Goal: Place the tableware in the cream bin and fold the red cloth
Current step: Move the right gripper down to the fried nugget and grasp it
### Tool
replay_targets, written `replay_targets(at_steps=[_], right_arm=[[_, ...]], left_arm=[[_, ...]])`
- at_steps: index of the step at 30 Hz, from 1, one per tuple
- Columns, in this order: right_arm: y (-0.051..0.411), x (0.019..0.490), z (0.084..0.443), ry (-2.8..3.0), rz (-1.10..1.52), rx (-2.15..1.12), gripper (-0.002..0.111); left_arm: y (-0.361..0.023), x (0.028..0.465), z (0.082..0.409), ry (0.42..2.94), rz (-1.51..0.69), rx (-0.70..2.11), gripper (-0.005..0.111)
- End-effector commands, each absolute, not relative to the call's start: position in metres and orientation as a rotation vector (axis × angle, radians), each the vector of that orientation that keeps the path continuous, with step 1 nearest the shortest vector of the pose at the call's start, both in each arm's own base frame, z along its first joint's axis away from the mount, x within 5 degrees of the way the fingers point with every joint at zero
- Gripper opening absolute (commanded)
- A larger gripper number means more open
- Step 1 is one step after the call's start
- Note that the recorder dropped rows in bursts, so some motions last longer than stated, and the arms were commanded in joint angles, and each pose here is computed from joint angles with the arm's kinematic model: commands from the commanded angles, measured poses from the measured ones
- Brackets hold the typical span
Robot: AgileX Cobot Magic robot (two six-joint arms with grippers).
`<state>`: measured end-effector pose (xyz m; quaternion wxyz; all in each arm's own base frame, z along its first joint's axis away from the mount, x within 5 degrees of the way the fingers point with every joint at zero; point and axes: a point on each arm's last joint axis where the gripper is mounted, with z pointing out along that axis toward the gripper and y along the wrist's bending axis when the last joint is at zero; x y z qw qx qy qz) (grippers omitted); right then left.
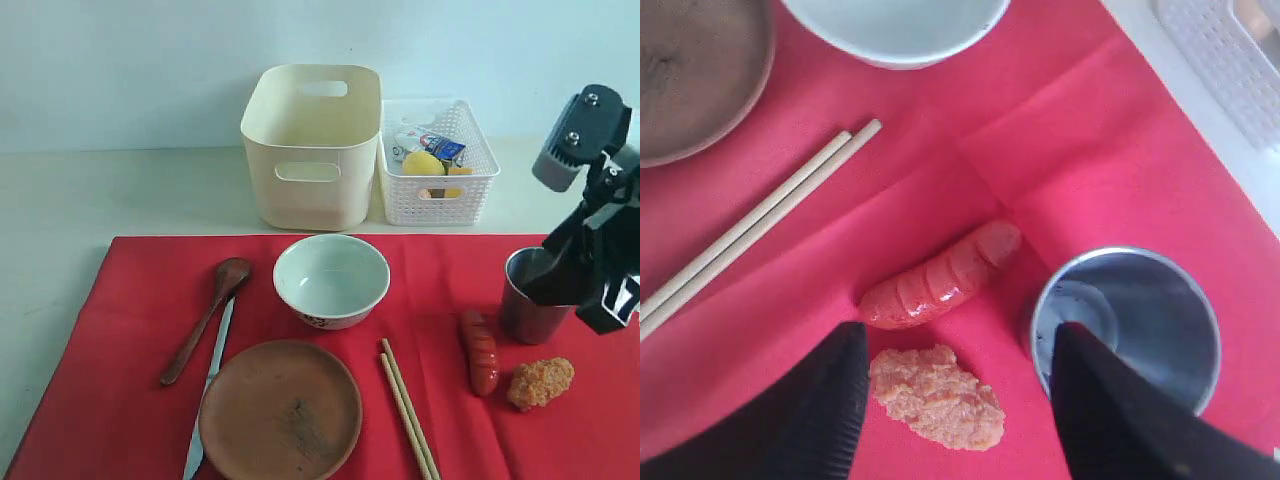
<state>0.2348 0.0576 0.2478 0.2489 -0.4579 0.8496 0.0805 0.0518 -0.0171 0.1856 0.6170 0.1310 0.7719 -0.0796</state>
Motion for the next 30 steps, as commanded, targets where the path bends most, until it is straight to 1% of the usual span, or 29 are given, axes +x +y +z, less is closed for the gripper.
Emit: replay_targets(at_steps=[1, 4, 7, 9, 17, 26, 30], right_arm=[[0.06, 0.235, 0.242, 2.233, 0.236, -1.392, 0.053], [0.061, 0.236, 0.236, 2.189, 0.244, -1.508, 0.053], [0.062, 0.237, 0.222, 2.201, 0.302, -1.597, 0.053], [0.066, 0.238, 0.212, 2.168, 0.306, -1.724, 0.053], [0.077, 0.237, 0.175, 2.053, 0.154, -2.258, 0.053], [0.073, 0.242, 0.158, 2.033, 0.099, -2.382, 0.053], [0.074, 0.246, 0.147, 2.055, 0.1, -2.386, 0.053]], left_arm=[[-0.017, 0.052, 0.186, 1.768, -0.182, 0.295, 0.0], [-0.017, 0.052, 0.186, 1.768, -0.182, 0.295, 0.0], [-0.017, 0.052, 0.186, 1.767, -0.18, 0.297, 0.0], [-0.017, 0.052, 0.186, 1.767, -0.18, 0.297, 0.0], [-0.017, 0.052, 0.186, 1.767, -0.18, 0.297, 0.0], [-0.017, 0.052, 0.186, 1.767, -0.18, 0.297, 0.0], [-0.017, 0.052, 0.186, 1.767, -0.18, 0.297, 0.0]])
